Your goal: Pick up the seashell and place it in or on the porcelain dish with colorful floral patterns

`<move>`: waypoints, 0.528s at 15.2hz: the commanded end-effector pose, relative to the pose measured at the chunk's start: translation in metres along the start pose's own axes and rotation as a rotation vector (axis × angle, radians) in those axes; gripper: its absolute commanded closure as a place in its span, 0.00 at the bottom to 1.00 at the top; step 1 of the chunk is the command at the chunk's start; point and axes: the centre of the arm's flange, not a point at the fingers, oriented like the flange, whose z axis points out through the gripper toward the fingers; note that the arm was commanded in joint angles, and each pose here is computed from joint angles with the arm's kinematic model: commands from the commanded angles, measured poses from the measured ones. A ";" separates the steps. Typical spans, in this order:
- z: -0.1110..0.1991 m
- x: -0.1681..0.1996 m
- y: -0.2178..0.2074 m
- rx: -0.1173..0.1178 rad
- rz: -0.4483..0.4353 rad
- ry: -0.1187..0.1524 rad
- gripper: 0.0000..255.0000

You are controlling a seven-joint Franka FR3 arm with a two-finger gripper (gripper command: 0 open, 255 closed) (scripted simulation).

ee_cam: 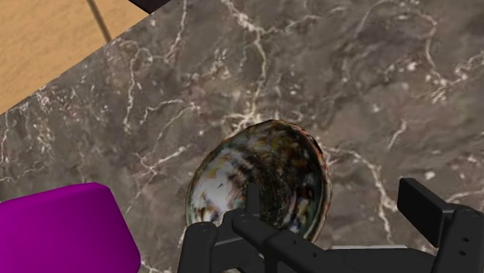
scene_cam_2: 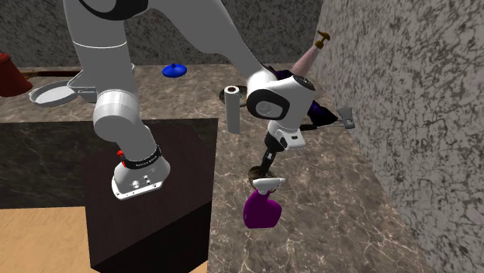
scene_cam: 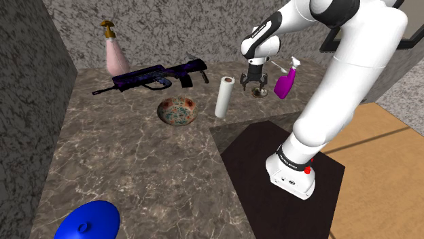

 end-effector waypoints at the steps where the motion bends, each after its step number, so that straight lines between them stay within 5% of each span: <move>1: 0.000 0.000 0.000 0.000 0.000 0.000 0.00; 3: 0.000 0.000 0.000 0.000 0.000 0.000 0.00; 4: 0.000 0.000 0.000 0.000 0.000 0.000 1.00; 8: 0.000 0.000 0.000 0.000 0.000 0.000 1.00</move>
